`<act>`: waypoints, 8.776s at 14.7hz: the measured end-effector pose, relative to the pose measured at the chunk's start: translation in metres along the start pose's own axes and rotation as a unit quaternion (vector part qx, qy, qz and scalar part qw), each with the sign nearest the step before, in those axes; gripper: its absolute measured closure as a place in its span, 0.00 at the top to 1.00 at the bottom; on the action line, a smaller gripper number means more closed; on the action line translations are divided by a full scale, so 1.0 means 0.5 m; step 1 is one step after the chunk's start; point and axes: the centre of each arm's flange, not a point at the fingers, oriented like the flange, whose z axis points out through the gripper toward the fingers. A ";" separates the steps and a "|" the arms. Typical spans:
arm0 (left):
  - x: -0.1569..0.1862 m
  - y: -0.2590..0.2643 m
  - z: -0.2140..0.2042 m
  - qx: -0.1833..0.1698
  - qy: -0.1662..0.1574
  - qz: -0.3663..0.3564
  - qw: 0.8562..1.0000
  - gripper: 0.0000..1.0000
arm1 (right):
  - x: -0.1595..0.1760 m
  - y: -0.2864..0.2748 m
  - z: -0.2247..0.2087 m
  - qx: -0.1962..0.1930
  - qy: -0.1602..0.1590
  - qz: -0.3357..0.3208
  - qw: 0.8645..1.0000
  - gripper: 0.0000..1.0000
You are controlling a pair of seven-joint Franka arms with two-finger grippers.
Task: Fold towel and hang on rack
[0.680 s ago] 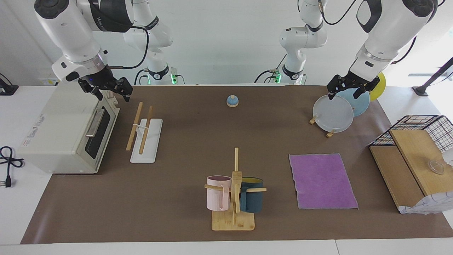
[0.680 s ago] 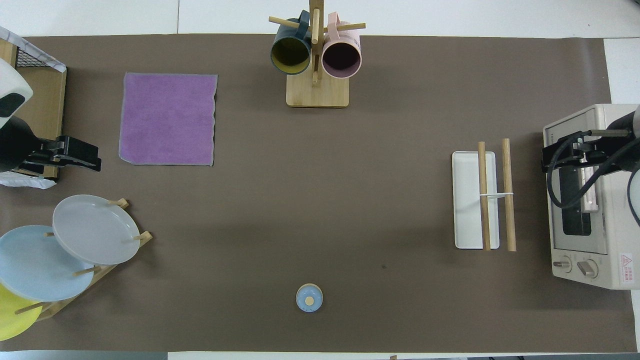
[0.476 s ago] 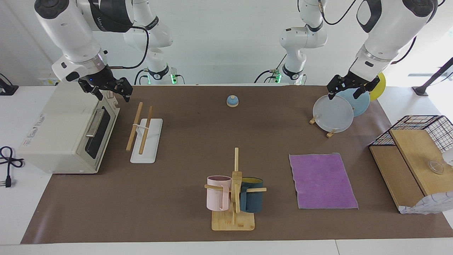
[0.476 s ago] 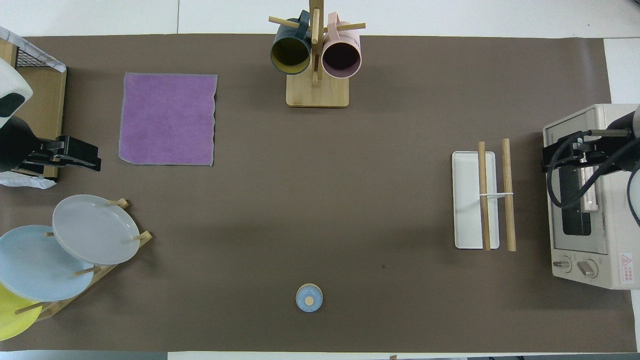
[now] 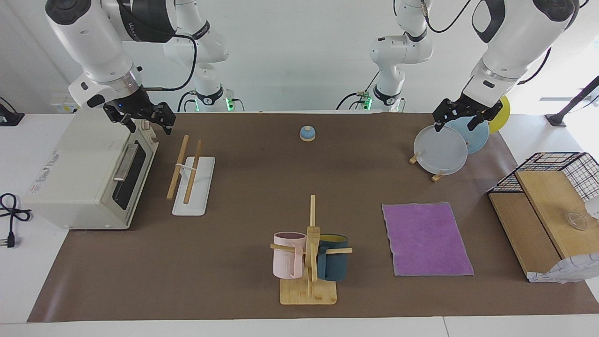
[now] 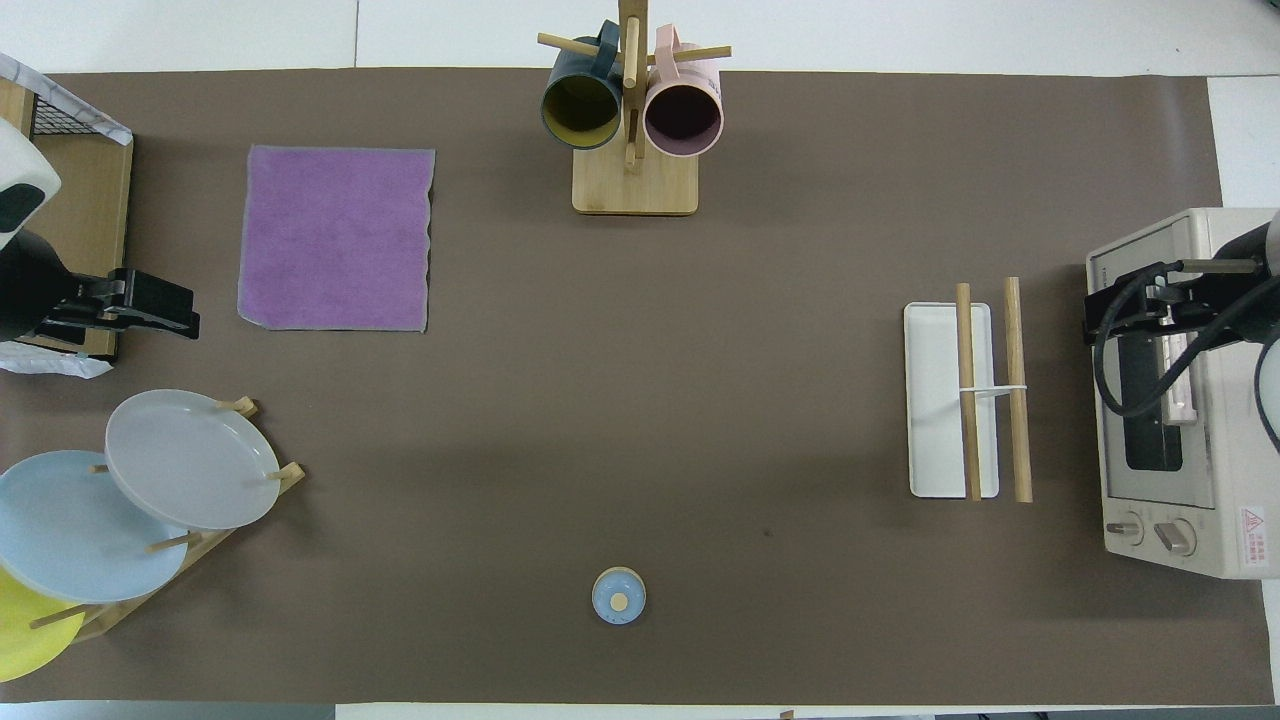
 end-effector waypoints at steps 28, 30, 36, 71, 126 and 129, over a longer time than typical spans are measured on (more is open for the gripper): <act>0.213 -0.205 0.616 -0.017 -0.013 -0.071 0.997 0.76 | 0.000 0.000 0.000 0.000 0.000 0.000 1.000 1.00; 0.213 -0.205 0.615 -0.017 -0.013 -0.071 0.997 0.72 | 0.000 0.000 0.000 0.000 0.000 0.000 1.000 1.00; 0.222 -0.202 0.592 -0.017 -0.003 -0.068 0.998 0.67 | 0.000 0.000 0.000 0.000 0.000 0.000 1.000 1.00; 0.196 0.115 0.474 -0.012 0.051 0.093 0.994 0.02 | 0.000 0.000 0.000 0.000 0.000 0.000 1.000 1.00; 0.240 0.046 0.494 -0.138 0.010 -0.023 0.990 0.02 | -0.002 -0.024 0.000 -0.001 0.000 -0.011 1.000 1.00; 0.222 0.094 0.366 -0.162 0.002 -0.140 0.977 0.02 | -0.004 -0.024 0.004 -0.002 -0.005 -0.012 1.000 1.00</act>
